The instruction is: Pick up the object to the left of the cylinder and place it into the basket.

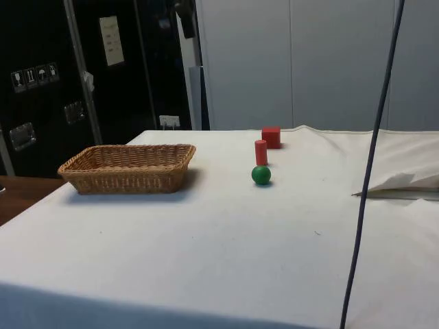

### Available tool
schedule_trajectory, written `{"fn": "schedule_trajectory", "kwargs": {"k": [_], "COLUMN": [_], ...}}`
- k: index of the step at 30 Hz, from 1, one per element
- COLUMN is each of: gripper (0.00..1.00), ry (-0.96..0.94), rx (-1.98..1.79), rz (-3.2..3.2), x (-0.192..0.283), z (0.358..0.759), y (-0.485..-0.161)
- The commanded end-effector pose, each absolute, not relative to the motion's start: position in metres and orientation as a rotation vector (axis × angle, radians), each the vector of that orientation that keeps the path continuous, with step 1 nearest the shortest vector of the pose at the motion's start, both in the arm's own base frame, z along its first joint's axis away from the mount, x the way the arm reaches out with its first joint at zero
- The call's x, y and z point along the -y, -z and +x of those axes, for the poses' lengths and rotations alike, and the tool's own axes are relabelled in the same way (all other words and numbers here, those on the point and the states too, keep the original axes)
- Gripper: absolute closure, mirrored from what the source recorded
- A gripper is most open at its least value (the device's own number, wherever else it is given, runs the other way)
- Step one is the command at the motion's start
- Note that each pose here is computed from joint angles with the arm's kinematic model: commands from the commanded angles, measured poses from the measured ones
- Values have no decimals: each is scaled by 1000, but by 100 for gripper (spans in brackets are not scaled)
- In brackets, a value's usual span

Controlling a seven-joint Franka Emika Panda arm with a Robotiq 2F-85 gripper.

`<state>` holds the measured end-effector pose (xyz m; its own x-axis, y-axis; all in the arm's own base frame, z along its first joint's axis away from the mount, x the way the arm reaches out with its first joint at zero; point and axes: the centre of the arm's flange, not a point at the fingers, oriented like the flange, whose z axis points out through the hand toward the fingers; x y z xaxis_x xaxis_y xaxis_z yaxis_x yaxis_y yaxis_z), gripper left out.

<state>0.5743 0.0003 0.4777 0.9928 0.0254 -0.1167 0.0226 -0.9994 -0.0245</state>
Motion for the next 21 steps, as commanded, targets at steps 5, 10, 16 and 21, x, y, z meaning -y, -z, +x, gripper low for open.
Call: {"fn": "schedule_trajectory", "kwargs": {"k": [5,10,16,21], "gripper": [0,0,0,0], "ry": [-182,-187,-187,-179], "rx": [41,43,46,48], "rz": [-3140,-3154,-3178,-3187], "x": [-8,-13,-19,-20], "z": [566,560,549,542], "y": [-473,-469,-463,-458]}}
